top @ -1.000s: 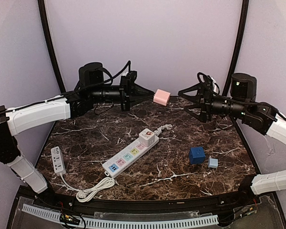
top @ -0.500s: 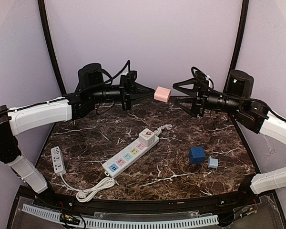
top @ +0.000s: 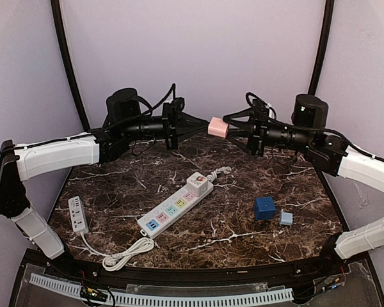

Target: Insert the plug

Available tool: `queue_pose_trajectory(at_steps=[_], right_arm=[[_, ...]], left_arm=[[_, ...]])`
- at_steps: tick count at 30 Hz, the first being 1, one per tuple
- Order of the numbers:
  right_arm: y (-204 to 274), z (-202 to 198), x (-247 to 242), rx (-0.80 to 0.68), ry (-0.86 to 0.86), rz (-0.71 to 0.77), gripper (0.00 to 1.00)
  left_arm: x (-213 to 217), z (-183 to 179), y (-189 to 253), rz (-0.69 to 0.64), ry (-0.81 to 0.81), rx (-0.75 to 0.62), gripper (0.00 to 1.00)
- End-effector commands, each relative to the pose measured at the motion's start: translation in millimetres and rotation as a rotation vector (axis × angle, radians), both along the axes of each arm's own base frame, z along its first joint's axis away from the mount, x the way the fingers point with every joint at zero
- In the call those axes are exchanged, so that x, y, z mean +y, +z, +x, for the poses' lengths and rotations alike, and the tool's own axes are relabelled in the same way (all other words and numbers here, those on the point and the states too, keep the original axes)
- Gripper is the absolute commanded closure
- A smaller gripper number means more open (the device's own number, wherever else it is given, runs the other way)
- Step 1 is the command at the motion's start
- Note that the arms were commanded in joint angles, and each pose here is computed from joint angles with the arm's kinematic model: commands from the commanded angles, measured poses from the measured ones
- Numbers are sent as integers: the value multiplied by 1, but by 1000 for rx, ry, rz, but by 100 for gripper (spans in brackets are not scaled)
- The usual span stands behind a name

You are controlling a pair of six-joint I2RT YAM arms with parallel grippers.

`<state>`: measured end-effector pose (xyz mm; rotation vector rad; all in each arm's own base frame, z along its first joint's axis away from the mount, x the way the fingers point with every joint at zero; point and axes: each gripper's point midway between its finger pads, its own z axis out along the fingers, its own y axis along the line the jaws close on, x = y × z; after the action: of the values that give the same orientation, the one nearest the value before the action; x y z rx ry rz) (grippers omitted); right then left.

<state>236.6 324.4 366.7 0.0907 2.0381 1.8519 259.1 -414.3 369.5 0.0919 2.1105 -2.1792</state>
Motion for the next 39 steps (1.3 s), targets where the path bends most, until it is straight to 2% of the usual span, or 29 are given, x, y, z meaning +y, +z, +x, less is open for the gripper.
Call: queue_pose_trajectory(at_steps=[1, 4, 12, 18, 23, 26, 28, 29, 30, 31, 32, 33, 34, 35, 37, 38, 39], right_arm=[[23, -2, 4, -37, 3, 57, 43], [24, -3, 6, -35, 7, 64, 45], [22, -1, 9, -33, 12, 66, 60], [18, 0, 10, -27, 10, 59, 63], [18, 0, 10, -29, 10, 57, 72], [16, 0, 11, -23, 15, 51, 86], [13, 0, 11, -17, 15, 44, 100], [13, 0, 10, -17, 14, 42, 100], [12, -1, 10, -17, 14, 38, 100], [11, -1, 8, -17, 10, 32, 100], [10, -1, 7, -14, 5, 24, 100], [9, -2, 5, -11, -1, 14, 100], [6, -2, 3, -6, -9, -1, 100], [4, -3, 0, -1, -18, -19, 100], [-4, -3, -7, 14, -43, -60, 100], [-9, -3, -11, 23, -54, -84, 100], [-13, -4, -15, 28, -66, -104, 100]], left_arm=[[0, 2, 3, -36, 8, -10, 99], [-1, 2, 3, -39, 7, -6, 99], [-4, 3, -5, -29, 6, 4, 99], [-6, 4, -9, -25, 2, 10, 99], [-7, 4, -12, -20, -5, 14, 99], [-8, 5, -15, -15, -5, 20, 99], [-9, 4, -18, -8, -16, 31, 90], [-9, 3, -20, -4, -22, 34, 76], [-9, 3, -21, -1, -20, 35, 68], [-8, 3, -24, 7, -20, 40, 53], [-7, 2, -23, 9, -16, 29, 46], [-6, 3, -30, 29, -9, 28, 32], [-3, 2, -33, 51, -5, 37, 27], [0, 4, -39, 71, 7, 23, 16], [12, 4, -45, 127, 34, 2, 6], [19, 3, -63, 203, 41, 40, 4], [27, 5, -61, 237, 68, -33, 2]])
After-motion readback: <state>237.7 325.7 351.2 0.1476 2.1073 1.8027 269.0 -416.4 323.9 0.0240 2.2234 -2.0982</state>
